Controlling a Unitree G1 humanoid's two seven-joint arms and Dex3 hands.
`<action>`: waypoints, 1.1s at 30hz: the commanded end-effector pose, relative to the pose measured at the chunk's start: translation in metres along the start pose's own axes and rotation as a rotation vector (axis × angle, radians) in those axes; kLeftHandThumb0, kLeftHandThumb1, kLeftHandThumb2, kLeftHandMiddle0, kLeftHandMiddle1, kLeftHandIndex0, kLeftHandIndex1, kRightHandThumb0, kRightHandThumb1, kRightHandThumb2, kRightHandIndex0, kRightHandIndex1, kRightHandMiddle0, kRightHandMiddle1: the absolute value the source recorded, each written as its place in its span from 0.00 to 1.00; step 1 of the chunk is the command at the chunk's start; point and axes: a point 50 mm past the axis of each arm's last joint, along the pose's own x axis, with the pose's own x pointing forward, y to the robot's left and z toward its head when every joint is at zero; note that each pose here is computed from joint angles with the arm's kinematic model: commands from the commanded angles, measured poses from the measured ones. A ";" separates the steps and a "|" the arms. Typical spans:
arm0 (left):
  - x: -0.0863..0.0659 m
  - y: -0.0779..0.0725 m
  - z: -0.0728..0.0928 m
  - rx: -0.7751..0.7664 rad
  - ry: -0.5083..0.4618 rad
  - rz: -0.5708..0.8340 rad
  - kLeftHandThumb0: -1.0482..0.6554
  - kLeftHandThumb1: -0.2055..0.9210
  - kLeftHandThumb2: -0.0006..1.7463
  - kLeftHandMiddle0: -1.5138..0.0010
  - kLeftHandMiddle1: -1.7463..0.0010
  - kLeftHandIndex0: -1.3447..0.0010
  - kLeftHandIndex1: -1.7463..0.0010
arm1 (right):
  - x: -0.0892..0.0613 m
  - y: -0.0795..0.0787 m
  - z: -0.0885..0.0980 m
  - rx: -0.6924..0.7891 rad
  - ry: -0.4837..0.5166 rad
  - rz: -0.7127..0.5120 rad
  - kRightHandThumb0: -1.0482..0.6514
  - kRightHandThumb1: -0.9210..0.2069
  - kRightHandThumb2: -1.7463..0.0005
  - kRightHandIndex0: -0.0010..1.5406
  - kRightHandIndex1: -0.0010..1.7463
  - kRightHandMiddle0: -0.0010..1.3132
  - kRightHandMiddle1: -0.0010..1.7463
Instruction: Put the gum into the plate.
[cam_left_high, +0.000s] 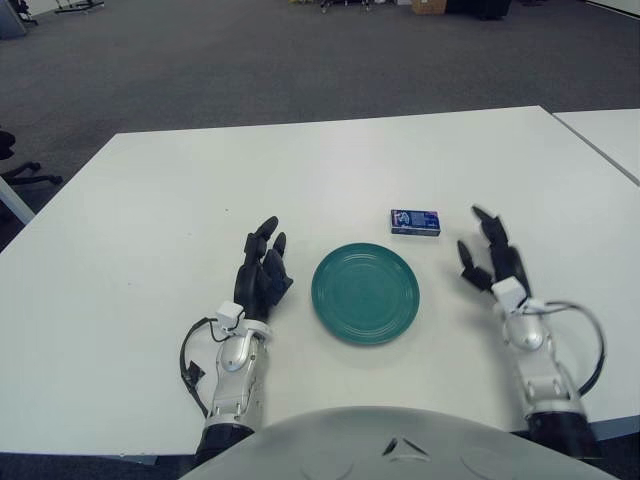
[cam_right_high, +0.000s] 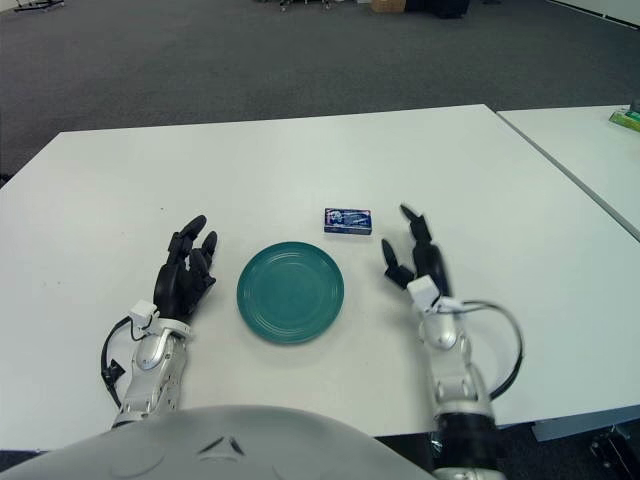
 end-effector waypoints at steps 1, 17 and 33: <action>-0.006 0.001 -0.020 -0.011 0.084 0.005 0.18 1.00 0.50 0.77 0.99 1.00 0.56 | 0.021 -0.011 0.033 -0.188 -0.217 -0.071 0.17 0.00 0.61 0.15 0.01 0.00 0.27; -0.001 -0.002 -0.023 -0.013 0.050 -0.022 0.18 1.00 0.48 0.78 1.00 1.00 0.60 | 0.061 0.015 0.064 -0.655 -0.359 0.064 0.15 0.00 0.65 0.14 0.00 0.00 0.26; 0.000 -0.007 -0.026 -0.046 0.037 -0.040 0.18 1.00 0.48 0.78 1.00 1.00 0.57 | 0.068 0.054 0.061 -0.667 -0.335 0.332 0.15 0.00 0.68 0.09 0.01 0.00 0.19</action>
